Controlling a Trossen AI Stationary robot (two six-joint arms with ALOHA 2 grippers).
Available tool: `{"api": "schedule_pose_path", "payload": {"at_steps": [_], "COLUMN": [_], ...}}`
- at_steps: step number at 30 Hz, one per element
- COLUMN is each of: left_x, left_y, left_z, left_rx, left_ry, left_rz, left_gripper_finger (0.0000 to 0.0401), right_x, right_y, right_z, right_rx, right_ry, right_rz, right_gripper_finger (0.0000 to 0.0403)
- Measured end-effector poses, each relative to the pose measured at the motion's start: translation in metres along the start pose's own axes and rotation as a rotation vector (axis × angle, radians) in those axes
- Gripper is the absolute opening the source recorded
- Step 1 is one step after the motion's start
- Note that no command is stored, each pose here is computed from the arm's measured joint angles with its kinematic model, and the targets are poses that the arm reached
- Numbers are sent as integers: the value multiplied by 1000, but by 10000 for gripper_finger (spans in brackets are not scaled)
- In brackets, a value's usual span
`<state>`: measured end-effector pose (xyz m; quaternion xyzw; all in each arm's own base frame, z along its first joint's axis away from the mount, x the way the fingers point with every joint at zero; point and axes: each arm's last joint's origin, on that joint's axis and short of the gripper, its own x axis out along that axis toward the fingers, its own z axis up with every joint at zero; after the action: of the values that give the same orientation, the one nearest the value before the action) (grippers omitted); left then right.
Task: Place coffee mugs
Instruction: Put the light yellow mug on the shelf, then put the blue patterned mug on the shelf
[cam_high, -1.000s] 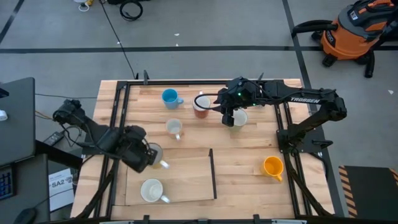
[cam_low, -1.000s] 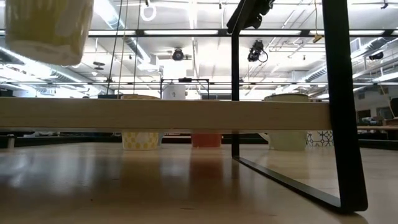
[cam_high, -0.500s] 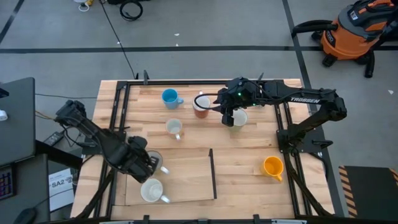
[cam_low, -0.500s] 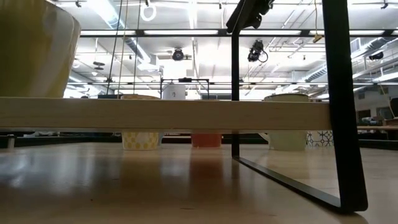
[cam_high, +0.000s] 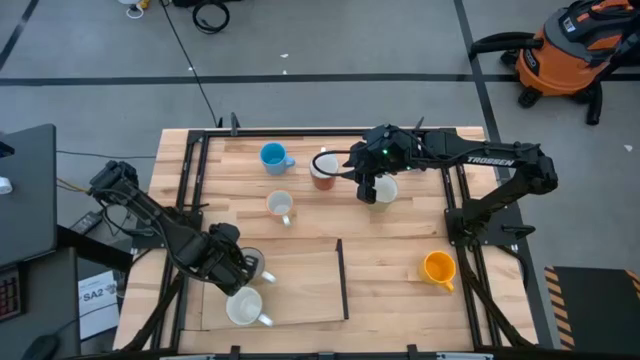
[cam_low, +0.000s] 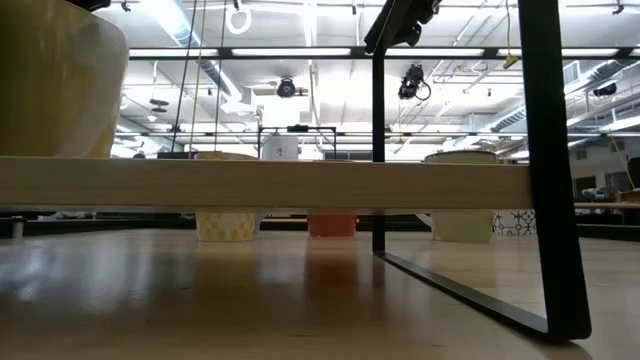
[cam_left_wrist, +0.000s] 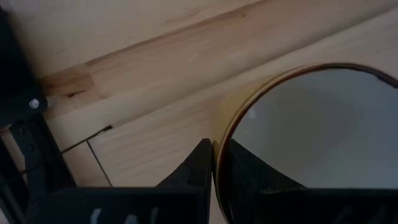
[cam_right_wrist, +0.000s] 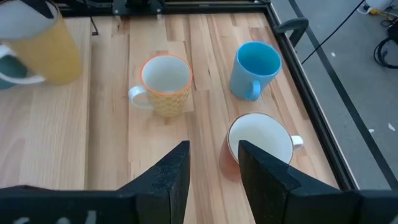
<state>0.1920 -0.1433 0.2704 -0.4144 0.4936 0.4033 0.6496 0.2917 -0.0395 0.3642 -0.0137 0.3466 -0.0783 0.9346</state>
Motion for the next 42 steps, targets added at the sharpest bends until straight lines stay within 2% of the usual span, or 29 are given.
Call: {"api": "schedule_pose_path", "payload": {"at_steps": [10, 17, 24, 29, 37, 42], "left_x": [0, 0, 0, 0, 0, 0], "left_y": [0, -1, -1, -1, -1, -1], "left_z": [-1, -1, -2, -2, -1, -1], "left_rx": [1, -2, -6, -5, -6, -5], "left_ry": [18, 29, 54, 53, 49, 48], "left_rz": [6, 0, 0, 0, -1, -2], "left_gripper_finger": [42, 58, 88, 121, 141, 142], "right_x": [-30, -65, -91, -99, -101, -106], "right_y": [25, 22, 3, -13, -53, -77], "right_z": [-24, -31, -34, -37, -55, -62], "right_rx": [21, 55, 129, 195, 310, 384], "right_ry": [195, 167, 88, 69, 218, 248], "right_rz": [65, -23, -100, -213, -447, -539], "right_gripper_finger": [142, 142, 142, 142, 142, 142]}}
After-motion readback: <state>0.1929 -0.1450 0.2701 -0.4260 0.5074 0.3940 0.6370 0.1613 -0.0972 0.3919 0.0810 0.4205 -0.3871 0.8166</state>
